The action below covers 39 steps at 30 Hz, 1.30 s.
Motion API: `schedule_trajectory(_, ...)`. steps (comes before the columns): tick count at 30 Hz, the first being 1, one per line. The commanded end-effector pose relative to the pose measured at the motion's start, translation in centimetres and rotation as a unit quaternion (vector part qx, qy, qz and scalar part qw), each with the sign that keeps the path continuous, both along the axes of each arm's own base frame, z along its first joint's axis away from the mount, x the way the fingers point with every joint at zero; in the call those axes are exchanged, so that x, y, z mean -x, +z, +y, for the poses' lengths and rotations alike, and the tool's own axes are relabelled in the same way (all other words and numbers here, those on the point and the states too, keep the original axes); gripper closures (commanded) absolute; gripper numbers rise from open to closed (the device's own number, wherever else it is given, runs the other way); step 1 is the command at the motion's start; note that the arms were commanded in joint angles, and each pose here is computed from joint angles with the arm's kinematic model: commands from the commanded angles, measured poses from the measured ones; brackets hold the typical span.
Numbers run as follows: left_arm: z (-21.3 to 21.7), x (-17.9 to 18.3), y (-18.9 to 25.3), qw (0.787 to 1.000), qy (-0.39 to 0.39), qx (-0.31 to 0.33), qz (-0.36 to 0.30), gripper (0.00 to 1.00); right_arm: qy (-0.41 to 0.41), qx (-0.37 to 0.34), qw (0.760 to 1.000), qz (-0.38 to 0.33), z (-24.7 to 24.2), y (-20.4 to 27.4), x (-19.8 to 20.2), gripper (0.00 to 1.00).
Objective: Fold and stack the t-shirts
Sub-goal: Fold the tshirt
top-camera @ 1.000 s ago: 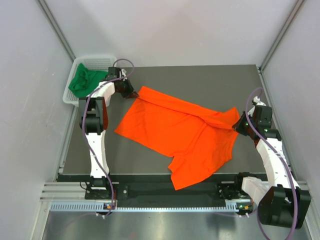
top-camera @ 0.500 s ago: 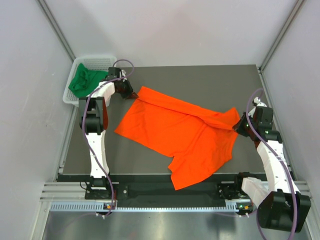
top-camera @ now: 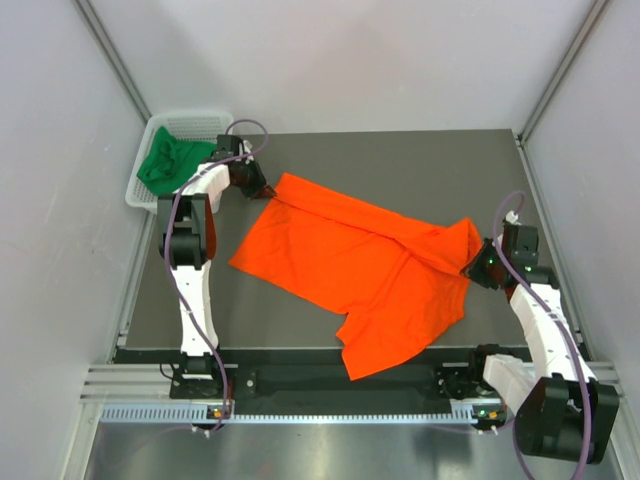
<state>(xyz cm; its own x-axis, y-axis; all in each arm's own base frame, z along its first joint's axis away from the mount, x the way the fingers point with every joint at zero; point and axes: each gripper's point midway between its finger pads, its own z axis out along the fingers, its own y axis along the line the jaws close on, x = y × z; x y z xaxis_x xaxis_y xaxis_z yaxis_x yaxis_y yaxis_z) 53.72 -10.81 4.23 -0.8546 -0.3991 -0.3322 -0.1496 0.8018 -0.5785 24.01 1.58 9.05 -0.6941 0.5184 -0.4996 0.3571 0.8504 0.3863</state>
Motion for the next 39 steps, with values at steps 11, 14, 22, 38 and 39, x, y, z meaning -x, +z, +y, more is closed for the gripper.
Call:
schedule_trajectory(11,1.6,0.0,3.4,0.999,0.016,-0.029,-0.035,1.00,-0.014,0.003,0.999,-0.039,-0.2,3.4,-0.1,1.00)
schedule_trajectory(14,1.6,0.2,3.0,0.999,0.014,-0.029,-0.027,1.00,-0.013,-0.001,1.000,-0.028,-0.1,2.6,0.3,1.00)
schedule_trajectory(22,1.4,0.5,2.7,0.999,0.001,-0.032,-0.019,0.84,-0.029,0.000,1.000,-0.010,-0.4,1.5,0.5,0.83)
schedule_trajectory(38,-1.8,-8.0,8.1,0.979,-0.044,-0.020,-0.199,0.40,-0.020,0.002,0.995,-0.097,-2.7,2.3,-14.2,0.18)
schedule_trajectory(39,-1.8,-8.4,8.1,0.976,-0.050,-0.026,-0.208,0.40,-0.019,-0.005,0.995,-0.098,-2.5,2.2,-14.4,0.23)
